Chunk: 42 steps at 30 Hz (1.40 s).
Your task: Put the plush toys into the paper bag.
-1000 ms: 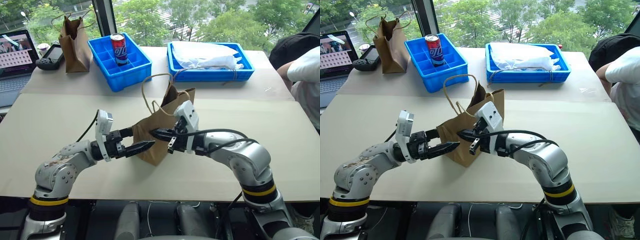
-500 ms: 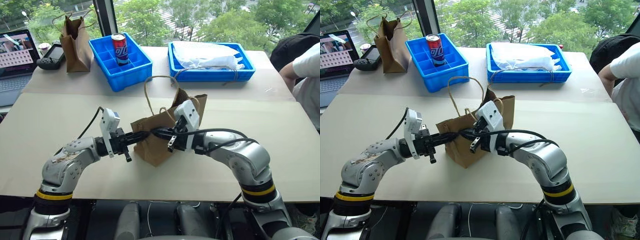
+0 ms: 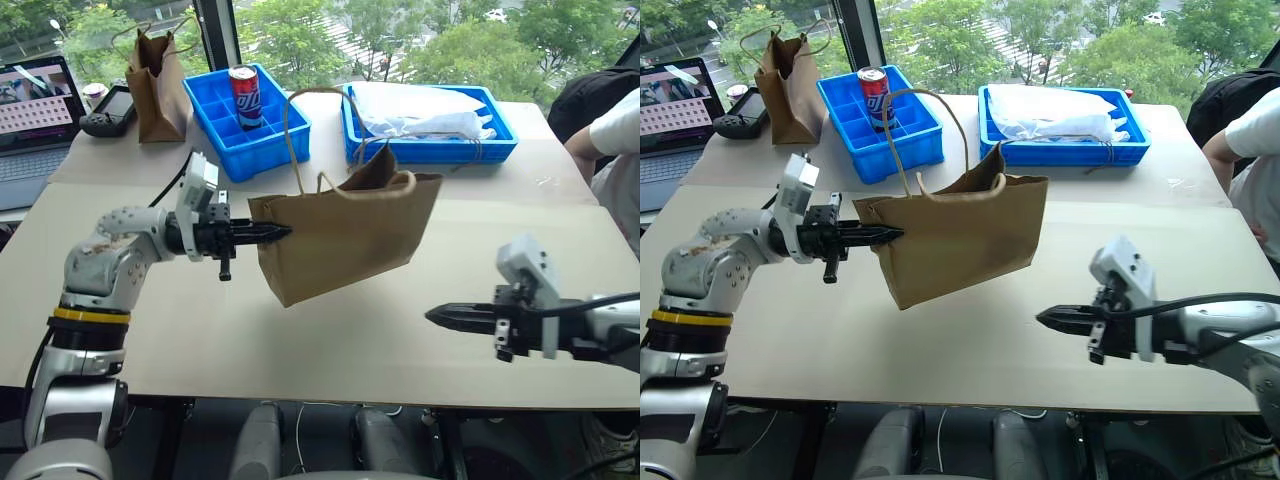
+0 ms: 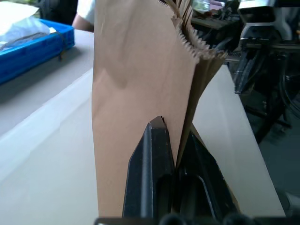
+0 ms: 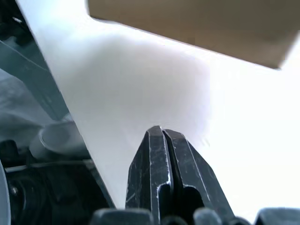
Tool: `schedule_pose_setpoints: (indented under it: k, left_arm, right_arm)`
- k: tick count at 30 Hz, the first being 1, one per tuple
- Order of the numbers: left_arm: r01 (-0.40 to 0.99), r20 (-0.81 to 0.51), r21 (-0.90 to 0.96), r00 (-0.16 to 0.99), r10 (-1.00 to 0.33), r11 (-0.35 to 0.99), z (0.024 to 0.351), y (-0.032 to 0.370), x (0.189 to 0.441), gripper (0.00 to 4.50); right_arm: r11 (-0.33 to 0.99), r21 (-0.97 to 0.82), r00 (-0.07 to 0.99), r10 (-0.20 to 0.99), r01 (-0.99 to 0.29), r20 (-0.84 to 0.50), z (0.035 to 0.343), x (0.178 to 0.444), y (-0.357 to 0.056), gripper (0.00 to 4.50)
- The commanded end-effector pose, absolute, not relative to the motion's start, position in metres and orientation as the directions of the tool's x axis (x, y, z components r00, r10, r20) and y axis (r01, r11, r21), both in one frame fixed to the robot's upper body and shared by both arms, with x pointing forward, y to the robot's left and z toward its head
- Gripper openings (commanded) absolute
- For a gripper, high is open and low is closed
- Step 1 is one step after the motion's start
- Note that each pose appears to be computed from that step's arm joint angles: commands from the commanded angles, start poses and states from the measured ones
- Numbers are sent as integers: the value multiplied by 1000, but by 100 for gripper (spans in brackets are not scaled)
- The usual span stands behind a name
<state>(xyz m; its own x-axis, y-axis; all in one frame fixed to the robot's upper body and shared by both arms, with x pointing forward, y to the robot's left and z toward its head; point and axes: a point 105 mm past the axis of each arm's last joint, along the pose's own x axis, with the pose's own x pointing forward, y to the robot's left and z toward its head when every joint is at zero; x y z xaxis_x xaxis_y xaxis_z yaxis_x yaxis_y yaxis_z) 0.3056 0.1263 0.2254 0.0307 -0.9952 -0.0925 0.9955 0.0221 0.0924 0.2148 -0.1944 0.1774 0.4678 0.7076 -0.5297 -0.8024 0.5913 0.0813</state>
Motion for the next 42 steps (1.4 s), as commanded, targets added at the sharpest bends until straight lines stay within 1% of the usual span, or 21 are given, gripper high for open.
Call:
schedule_pose_setpoints:
  k: [1, 3, 9, 12, 14, 17, 19, 21, 22, 23, 25, 26, 27, 29, 31, 32, 33, 37, 38, 39, 42]
  left_arm:
    - [979, -157, 100, -159, -975, -176, 229, 120, 292, 9]
    - [971, -188, 94, -199, -962, -219, 226, 116, 292, 9]
    - [966, -245, 115, -198, -949, -231, 209, 115, 304, 9]
    - [973, -244, 95, -180, -953, -209, 205, 116, 308, 9]
    - [977, -251, 72, -178, -951, -202, 199, 119, 307, 9]
    - [978, -286, 18, -192, -939, -206, 186, 125, 299, 9]
    - [982, -283, 2, -182, -942, -190, 183, 128, 298, 9]
    - [986, -270, -8, -160, -950, -164, 185, 131, 301, 63]
    - [987, -274, -21, -158, -949, -158, 185, 133, 300, 76]
    - [987, -283, -39, -158, -946, -153, 185, 135, 299, 108]
    - [988, -307, -45, -154, -939, -148, 187, 139, 296, 196]
    - [989, -312, -42, -147, -939, -141, 189, 142, 295, 205]
    - [991, -315, -38, -135, -940, -130, 193, 146, 294, 230]
    - [996, -298, -40, -83, -951, -75, 206, 159, 295, 300]
    - [998, -283, -49, -48, -958, -36, 212, 166, 295, 374]
    - [997, -260, -70, -4, -966, 15, 216, 175, 293, 415]
    - [993, -238, -96, 38, -971, 63, 220, 183, 290, 443]
    - [957, -206, -146, 218, -954, 250, 224, 210, 283, 447]
    - [944, -217, -144, 262, -940, 296, 219, 217, 281, 447]
    - [925, -223, -183, 291, -930, 333, 213, 222, 278, 447]
    - [875, -181, -142, 437, -881, 463, 204, 233, 283, 447]
  right_arm:
    - [633, -22, 553, 659, -774, -509, 190, 219, -214, 0]
    - [650, -38, 574, 641, -759, -509, 190, 220, -220, 0]
    - [651, -64, 591, 639, -756, -492, 191, 223, -219, 0]
    - [654, -74, 598, 633, -753, -492, 192, 224, -219, 0]
    - [657, -79, 603, 628, -749, -491, 193, 225, -220, 0]
    - [654, -89, 606, 629, -751, -487, 195, 231, -220, 0]
    - [650, -99, 608, 631, -754, -482, 198, 236, -220, 0]
    - [648, -104, 609, 631, -754, -481, 200, 239, -221, 0]
    - [645, -106, 605, 630, -757, -486, 200, 241, -222, 0]
    - [641, -106, 601, 630, -760, -491, 200, 242, -223, 0]
    - [636, -107, 595, 631, -764, -498, 200, 245, -226, 0]
    - [634, -108, 593, 631, -766, -501, 200, 246, -227, 0]
    - [632, -107, 589, 631, -768, -505, 200, 246, -228, 0]
    - [631, -99, 584, 631, -769, -510, 199, 246, -232, 0]
    - [631, -93, 579, 632, -770, -515, 198, 245, -234, 0]
    - [639, -87, 585, 632, -765, -508, 199, 245, -238, 0]
    - [644, -80, 589, 633, -761, -503, 199, 244, -242, 0]
    - [675, -61, 620, 633, -735, -463, 196, 239, -250, 0]
    - [686, -42, 632, 643, -727, -433, 195, 237, -250, 0]
    - [692, -43, 645, 646, -720, -409, 192, 235, -250, 0]
    - [716, -80, 699, 642, -693, -313, 187, 234, -246, 0]
